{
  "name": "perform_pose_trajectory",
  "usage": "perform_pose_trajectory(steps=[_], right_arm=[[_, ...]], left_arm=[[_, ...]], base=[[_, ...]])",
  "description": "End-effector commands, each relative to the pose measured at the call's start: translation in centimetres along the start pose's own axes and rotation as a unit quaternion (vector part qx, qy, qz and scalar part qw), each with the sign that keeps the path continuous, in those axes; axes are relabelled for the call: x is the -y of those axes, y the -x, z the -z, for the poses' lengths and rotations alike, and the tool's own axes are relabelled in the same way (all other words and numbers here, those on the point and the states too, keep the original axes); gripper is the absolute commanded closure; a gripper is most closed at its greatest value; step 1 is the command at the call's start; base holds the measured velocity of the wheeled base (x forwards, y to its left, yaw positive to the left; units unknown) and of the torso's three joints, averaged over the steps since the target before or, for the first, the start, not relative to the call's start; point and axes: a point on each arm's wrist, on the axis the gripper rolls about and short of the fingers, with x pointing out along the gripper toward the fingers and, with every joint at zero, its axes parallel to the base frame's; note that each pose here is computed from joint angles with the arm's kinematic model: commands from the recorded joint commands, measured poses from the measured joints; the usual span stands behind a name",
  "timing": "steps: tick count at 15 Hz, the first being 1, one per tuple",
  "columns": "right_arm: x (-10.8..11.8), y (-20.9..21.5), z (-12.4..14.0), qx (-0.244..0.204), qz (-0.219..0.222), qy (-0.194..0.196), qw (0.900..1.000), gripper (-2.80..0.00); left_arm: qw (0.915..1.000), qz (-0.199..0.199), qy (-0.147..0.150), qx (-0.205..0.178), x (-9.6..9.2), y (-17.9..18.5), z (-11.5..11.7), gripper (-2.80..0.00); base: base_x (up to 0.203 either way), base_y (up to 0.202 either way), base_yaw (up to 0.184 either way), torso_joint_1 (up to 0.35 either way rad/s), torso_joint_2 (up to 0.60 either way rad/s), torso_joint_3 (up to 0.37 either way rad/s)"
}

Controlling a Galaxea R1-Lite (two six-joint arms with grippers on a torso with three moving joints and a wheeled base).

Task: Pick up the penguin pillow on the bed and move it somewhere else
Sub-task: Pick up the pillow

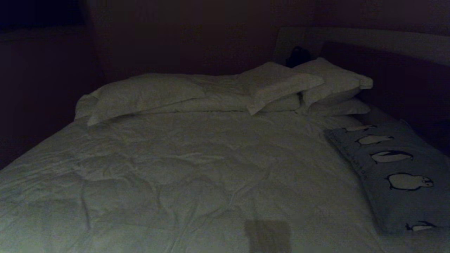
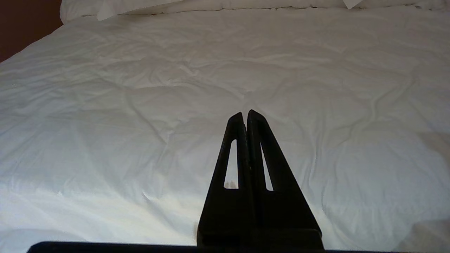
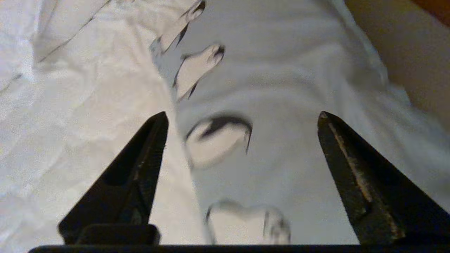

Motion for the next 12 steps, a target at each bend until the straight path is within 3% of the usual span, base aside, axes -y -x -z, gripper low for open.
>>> perform_pose_trajectory(steps=[1,4,6,8,10,12], right_arm=[[-2.4,5.1,-0.6,0.025,-0.023,0.011,0.999,0.00],[-6.5,8.8,0.2,0.020,-0.086,0.030,0.996,0.00],[-9.8,9.7,1.6,-0.030,-0.127,0.024,0.991,0.00],[-12.3,10.4,2.9,-0.087,-0.149,-0.006,0.985,0.00],[-14.7,11.2,4.8,-0.165,-0.148,-0.049,0.974,0.00],[-15.5,12.3,5.7,-0.216,-0.123,-0.078,0.965,0.00]], left_arm=[[1.0000,-0.001,0.000,0.000,0.0,0.0,0.0,0.00],[1.0000,-0.001,0.000,0.000,0.0,0.0,0.0,0.00],[1.0000,-0.001,0.000,0.000,0.0,0.0,0.0,0.00],[1.0000,-0.001,0.000,0.000,0.0,0.0,0.0,0.00],[1.0000,-0.001,0.000,0.000,0.0,0.0,0.0,0.00],[1.0000,-0.001,0.000,0.000,0.0,0.0,0.0,0.00]], base=[[0.000,0.000,0.000,0.000,0.00,0.000],[0.000,0.000,0.000,0.000,0.00,0.000],[0.000,0.000,0.000,0.000,0.00,0.000],[0.000,0.000,0.000,0.000,0.00,0.000],[0.000,0.000,0.000,0.000,0.00,0.000],[0.000,0.000,0.000,0.000,0.00,0.000]])
